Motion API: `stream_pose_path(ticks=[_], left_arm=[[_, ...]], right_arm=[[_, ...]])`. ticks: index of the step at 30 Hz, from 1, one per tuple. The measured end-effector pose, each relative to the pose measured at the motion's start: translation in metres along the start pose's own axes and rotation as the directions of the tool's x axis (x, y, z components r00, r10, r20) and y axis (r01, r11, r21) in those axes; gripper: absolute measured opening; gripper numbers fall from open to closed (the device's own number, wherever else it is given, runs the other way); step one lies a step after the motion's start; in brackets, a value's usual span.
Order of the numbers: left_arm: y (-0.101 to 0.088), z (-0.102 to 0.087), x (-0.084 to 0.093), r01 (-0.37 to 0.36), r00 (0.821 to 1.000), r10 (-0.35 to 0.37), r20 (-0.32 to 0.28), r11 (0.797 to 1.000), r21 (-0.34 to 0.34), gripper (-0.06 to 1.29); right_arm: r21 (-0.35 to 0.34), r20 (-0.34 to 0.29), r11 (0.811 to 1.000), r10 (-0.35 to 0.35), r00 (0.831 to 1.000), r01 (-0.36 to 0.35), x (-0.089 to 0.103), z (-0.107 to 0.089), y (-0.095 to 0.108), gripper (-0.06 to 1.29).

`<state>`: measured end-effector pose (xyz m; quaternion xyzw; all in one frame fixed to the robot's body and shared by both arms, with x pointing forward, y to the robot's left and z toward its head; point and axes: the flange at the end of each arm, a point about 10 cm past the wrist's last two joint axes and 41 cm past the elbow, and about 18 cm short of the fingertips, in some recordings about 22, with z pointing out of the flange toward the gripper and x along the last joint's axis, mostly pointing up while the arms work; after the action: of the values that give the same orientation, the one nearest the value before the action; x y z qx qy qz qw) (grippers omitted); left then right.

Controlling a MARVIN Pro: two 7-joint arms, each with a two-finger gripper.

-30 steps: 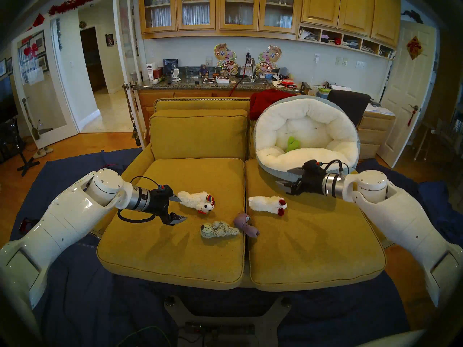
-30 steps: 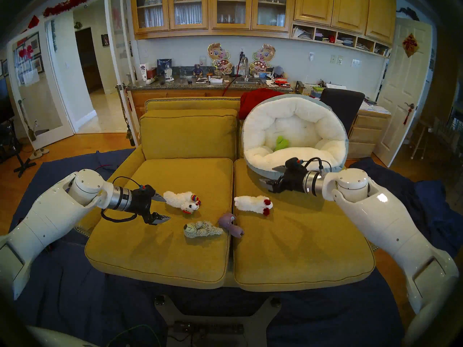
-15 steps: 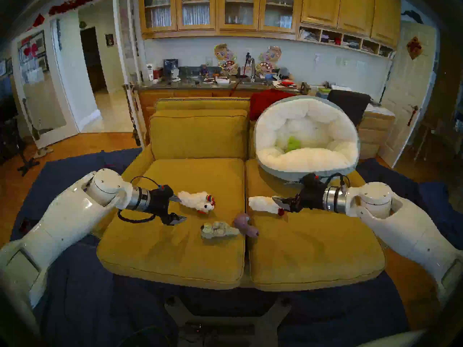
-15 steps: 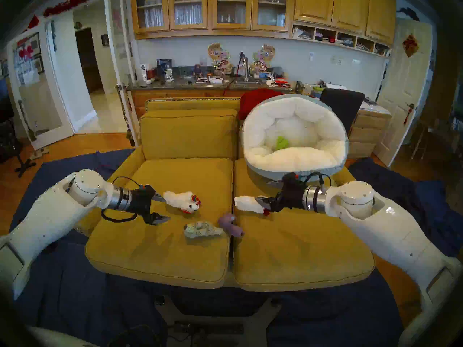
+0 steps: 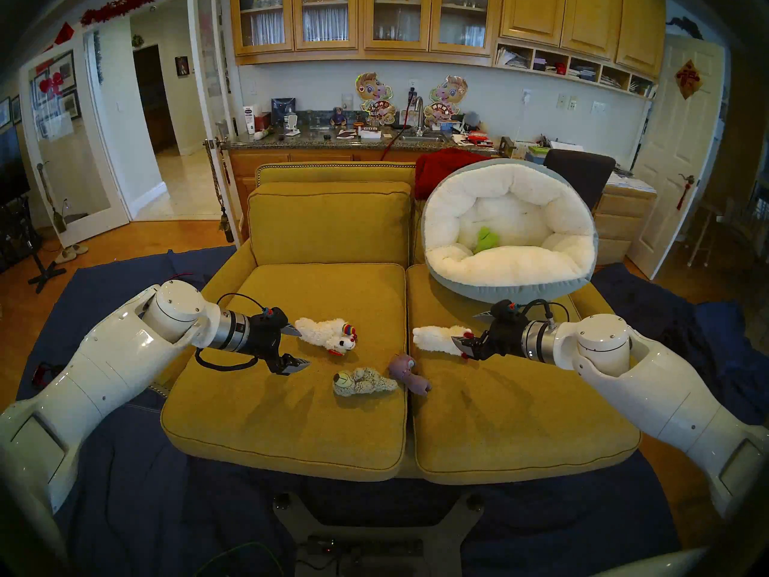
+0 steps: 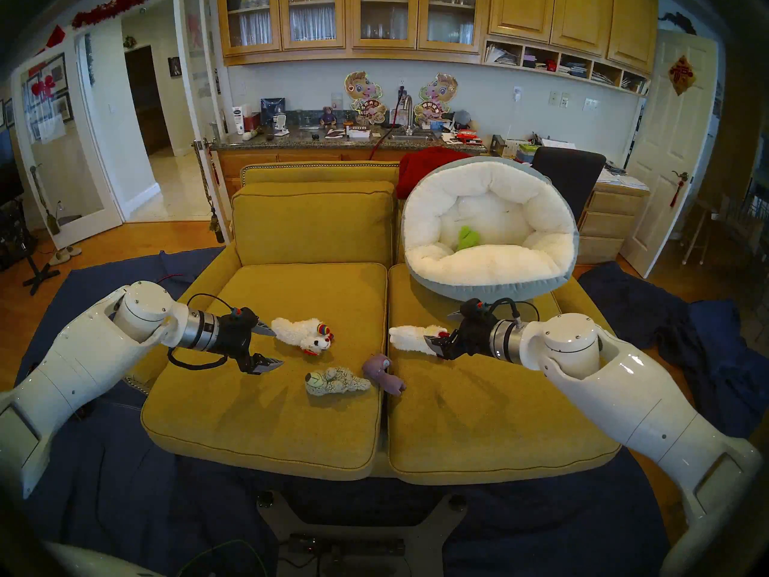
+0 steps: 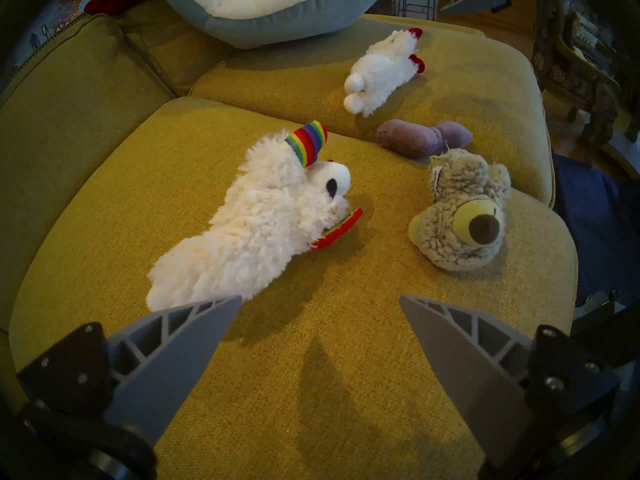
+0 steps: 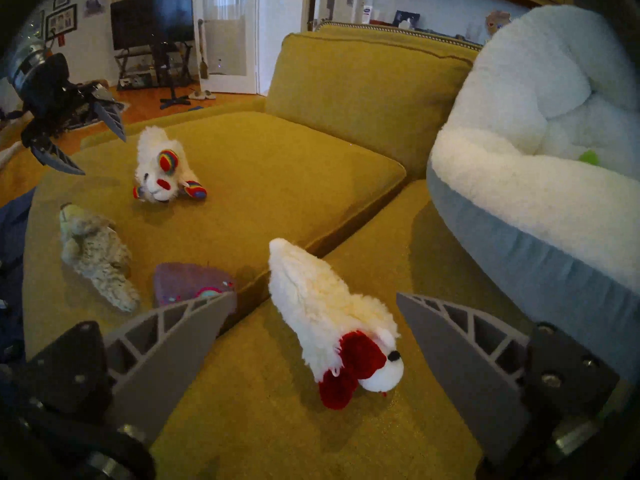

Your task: Put toys into dog bed

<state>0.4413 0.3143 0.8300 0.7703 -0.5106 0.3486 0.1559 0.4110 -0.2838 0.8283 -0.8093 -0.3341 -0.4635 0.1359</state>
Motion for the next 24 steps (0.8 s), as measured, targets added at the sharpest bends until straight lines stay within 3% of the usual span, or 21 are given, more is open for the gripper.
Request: stream_pose_path(ticks=[9, 24], left_arm=[[0.000, 0.000, 0.000, 0.000, 1.000, 0.000, 0.000, 1.000, -0.001, 1.23], [0.000, 0.000, 0.000, 0.000, 1.000, 0.000, 0.000, 1.000, -0.001, 1.23]], right_arm=[[-0.018, 0.040, 0.999, 0.027, 0.999, -0.026, -0.014, 0.019, 0.006, 1.21], [0.017, 0.068, 0.999, 0.045, 0.997, -0.046, -0.031, 0.040, 0.007, 1.21]])
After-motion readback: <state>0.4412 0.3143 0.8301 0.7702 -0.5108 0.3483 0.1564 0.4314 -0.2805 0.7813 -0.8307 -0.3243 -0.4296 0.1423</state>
